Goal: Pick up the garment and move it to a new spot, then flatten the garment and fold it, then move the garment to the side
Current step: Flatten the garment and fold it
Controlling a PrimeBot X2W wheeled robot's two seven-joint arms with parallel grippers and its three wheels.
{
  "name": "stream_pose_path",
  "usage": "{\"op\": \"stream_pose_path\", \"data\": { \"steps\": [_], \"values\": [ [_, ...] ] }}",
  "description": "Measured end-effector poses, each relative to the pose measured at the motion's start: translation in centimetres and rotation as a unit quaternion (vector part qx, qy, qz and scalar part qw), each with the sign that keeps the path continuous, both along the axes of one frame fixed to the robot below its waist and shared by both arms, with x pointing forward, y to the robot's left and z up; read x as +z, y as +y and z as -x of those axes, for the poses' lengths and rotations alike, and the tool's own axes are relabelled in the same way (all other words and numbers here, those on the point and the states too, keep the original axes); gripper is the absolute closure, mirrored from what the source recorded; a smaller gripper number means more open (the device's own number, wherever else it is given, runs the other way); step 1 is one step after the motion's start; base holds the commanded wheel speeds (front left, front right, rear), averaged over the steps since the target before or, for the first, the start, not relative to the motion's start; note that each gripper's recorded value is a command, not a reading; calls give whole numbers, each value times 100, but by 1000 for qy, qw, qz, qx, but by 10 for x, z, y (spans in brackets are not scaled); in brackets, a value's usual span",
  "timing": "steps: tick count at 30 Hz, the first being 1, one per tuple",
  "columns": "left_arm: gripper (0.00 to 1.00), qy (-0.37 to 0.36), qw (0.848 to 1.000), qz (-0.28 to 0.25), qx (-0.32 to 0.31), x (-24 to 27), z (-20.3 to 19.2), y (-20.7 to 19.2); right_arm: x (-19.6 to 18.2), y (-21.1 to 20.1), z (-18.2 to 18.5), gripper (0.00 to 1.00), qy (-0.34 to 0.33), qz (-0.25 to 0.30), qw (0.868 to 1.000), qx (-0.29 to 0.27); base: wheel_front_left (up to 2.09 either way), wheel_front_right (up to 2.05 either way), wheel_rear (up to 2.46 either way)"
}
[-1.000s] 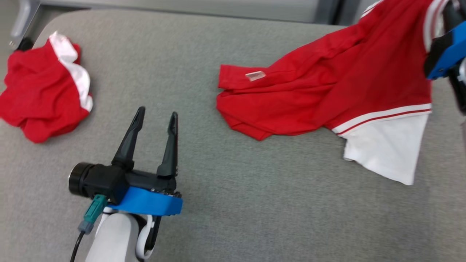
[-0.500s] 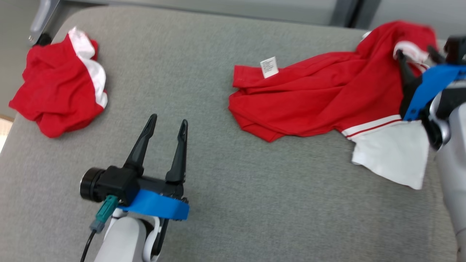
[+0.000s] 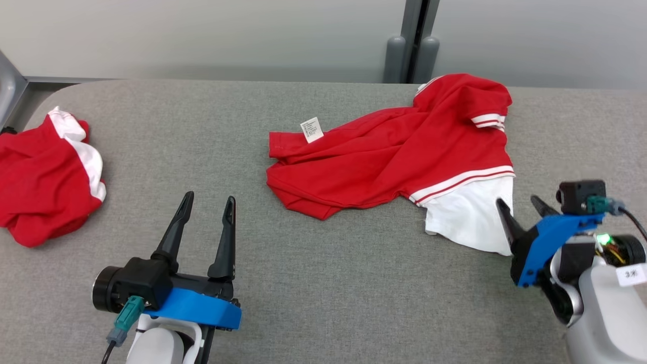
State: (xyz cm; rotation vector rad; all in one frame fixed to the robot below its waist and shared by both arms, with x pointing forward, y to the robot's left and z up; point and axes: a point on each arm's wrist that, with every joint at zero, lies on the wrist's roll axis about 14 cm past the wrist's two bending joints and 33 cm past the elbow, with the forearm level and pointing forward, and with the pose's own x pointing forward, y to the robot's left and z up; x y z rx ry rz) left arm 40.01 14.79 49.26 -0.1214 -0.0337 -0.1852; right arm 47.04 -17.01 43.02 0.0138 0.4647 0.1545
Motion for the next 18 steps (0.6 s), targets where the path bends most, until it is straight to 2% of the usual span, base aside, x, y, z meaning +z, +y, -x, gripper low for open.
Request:
{"op": "stream_pose_path", "data": {
  "steps": [5, 12, 15, 16, 17, 18],
  "values": [
    [0, 5, 1000, -3, 0, -4, -4, 1, -25, 5, 13, 0, 45, -17, 999, -15, 0, 0, 0],
    [0, 14, 1000, -4, 1, -11, -10, 1, -48, -5, 6, 0, 83, 16, 996, -34, 0, 0, 0],
    [0, 21, 1000, -3, 3, -16, -10, 2, -55, 2, 2, 0, 93, 8, 995, -35, 0, 0, 0],
    [0, 23, 1000, -3, 4, -18, -10, 2, -59, 6, 4, 7, 99, 11, 995, -30, 0, 0, 0],
    [0, 24, 1000, -3, 5, -19, -10, 3, -60, 8, 4, 52, 101, 14, 994, -26, 0, 0, 0],
    [0, 26, 1000, -3, 5, -20, -10, 3, -61, 11, 4, 77, 103, 17, 994, -21, 0, 0, 0]
  ]
}}
